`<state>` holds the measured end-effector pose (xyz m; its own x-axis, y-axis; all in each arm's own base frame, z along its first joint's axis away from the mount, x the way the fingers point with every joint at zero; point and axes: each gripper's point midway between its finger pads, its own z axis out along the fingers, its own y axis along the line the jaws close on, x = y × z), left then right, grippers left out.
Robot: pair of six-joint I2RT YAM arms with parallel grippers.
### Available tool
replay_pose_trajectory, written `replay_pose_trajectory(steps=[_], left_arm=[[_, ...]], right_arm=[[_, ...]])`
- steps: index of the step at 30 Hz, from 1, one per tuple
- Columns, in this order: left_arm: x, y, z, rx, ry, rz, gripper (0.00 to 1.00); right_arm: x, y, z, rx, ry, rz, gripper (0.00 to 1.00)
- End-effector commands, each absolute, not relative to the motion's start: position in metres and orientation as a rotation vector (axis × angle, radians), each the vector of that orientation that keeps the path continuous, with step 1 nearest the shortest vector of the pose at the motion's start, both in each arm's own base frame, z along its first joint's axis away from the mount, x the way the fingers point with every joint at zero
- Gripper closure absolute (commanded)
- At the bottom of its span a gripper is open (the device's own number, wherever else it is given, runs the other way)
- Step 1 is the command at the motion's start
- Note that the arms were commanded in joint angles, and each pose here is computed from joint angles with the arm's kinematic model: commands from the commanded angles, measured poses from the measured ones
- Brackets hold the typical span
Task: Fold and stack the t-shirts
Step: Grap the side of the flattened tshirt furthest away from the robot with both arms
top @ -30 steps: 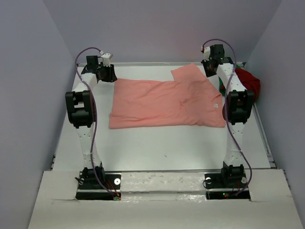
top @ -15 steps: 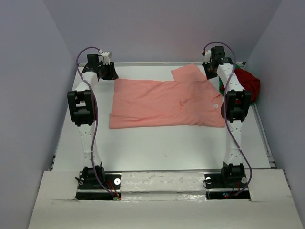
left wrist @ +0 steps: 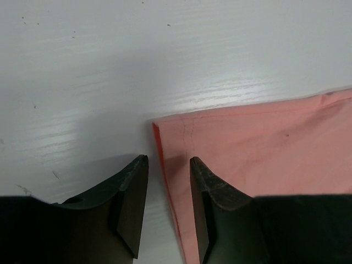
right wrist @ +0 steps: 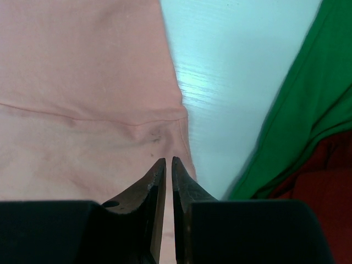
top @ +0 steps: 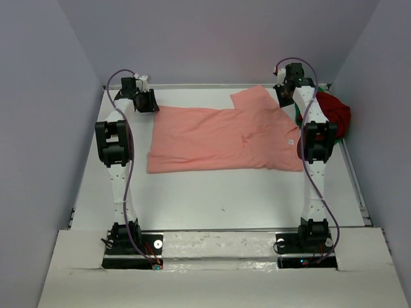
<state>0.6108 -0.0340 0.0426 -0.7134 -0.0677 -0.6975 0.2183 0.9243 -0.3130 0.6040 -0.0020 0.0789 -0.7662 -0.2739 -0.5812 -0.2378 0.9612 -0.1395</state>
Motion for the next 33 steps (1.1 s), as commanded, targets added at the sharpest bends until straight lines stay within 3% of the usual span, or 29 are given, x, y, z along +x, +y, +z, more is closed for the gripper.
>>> replay_pose_trajectory(steps=[1,13,19,21,24,30,33], left_arm=[[0.625,-0.033,0.07,0.095,2.263,-0.453,0.55],[0.627,-0.051,0.062,0.13,2.263,-0.528,0.62],[0.625,-0.059,0.059,0.143,2.274,-0.55,0.71],[0.625,-0.062,0.058,0.152,2.276,-0.544,0.71],[0.626,-0.061,0.056,0.145,2.283,-0.525,0.76],[0.625,-0.059,0.055,0.139,2.291,-0.507,0.98],[0.624,-0.06,0.056,0.142,2.294,-0.508,1.0]], right_arm=[[0.614,-0.008,0.093,-0.351,2.435,-0.077,0.85],[0.625,-0.006,0.078,-0.354,2.422,-0.06,0.84],[0.63,-0.006,0.075,-0.354,2.413,-0.064,0.78],[0.63,-0.006,0.072,-0.356,2.416,-0.066,0.71],[0.631,-0.006,0.069,-0.357,2.415,-0.062,0.61],[0.631,-0.013,0.06,-0.346,2.432,-0.076,0.57],[0.632,-0.013,0.058,-0.343,2.432,-0.071,0.57]])
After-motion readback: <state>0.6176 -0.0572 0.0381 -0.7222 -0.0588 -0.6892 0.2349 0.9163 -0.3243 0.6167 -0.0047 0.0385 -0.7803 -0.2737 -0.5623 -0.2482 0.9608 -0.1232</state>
